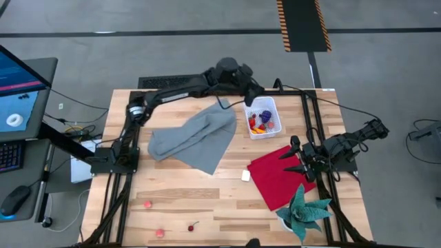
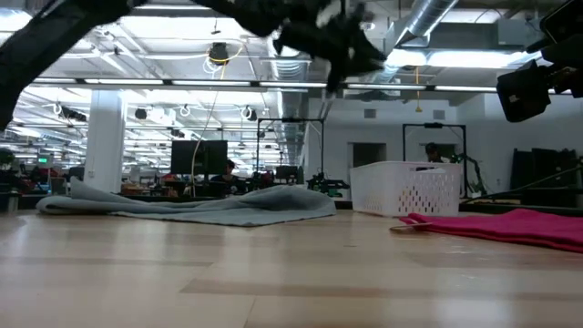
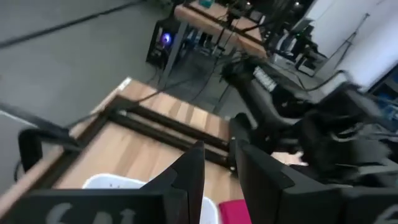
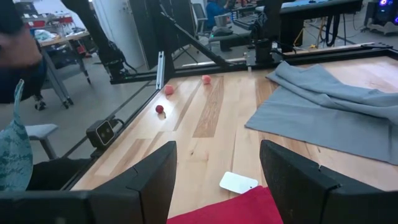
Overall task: Pick and placing Produce into tupperware
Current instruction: Put the red cherry into the white bin
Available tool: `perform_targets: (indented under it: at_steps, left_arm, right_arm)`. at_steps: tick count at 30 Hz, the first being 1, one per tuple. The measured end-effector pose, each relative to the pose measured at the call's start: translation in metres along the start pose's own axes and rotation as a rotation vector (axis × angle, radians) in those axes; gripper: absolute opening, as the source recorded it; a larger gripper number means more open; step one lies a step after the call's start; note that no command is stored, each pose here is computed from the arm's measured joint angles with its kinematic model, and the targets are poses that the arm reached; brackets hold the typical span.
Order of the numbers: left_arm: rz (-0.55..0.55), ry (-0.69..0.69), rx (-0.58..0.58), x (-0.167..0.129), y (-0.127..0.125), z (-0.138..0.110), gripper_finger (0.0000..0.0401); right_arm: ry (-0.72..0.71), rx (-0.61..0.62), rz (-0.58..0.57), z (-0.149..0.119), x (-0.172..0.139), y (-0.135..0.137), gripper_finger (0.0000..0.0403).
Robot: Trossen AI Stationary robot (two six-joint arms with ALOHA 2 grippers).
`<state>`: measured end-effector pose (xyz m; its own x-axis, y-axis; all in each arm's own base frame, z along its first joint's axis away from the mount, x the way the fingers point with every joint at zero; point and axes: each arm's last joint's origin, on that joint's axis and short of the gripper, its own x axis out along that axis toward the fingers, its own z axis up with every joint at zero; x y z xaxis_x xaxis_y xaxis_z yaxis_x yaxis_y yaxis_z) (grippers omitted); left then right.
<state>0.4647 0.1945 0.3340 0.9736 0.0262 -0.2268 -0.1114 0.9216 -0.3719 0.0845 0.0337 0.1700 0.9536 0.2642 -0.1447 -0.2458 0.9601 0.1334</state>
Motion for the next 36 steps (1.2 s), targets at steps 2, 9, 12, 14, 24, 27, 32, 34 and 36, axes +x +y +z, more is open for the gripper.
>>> perform_targets:
  at_steps: [2,9,12,14,24,27,32,34,36]
  left_arm:
    - [-0.011,-0.008,0.036,-0.014,-0.016,0.013,0.0083]
    - [0.032,0.033,0.146,-0.071,-0.073,0.04,0.0083]
    - [0.022,0.062,0.194,-0.092,-0.097,0.044,0.0083]
    - [0.01,0.063,0.252,-0.105,-0.114,0.048,0.0083]
    - [-0.071,0.274,0.355,-0.156,-0.179,0.028,0.0083]
    - [-0.109,0.373,0.369,-0.163,-0.194,0.015,0.0083]
    - [-0.142,0.477,0.397,-0.168,-0.226,-0.007,0.0083]
    - [-0.174,0.487,0.411,-0.169,-0.245,-0.016,0.0083]
    - [-0.176,0.508,0.419,-0.173,-0.263,-0.027,0.0083]
  right_arm:
    - [0.0,0.0,0.0,0.0,0.0,0.0,0.0254]
    - [0.0,0.0,-0.001,0.0,0.0,0.0,0.0254]
    - [-0.001,0.0,0.0,0.0,0.0,0.0,0.0254]
    - [0.0,0.0,0.0,0.0,0.0,0.0,0.0254]
    - [0.0,0.0,0.0,0.0,0.0,0.0,0.0254]
    - [0.0,0.0,0.0,0.0,0.0,0.0,0.0254]
    - [0.001,0.0,0.0,0.0,0.0,0.0,0.0254]
    - [0.0,0.0,-0.001,0.0,0.0,0.0,0.0254]
    - [0.0,0.0,0.0,0.0,0.0,0.0,0.0254]
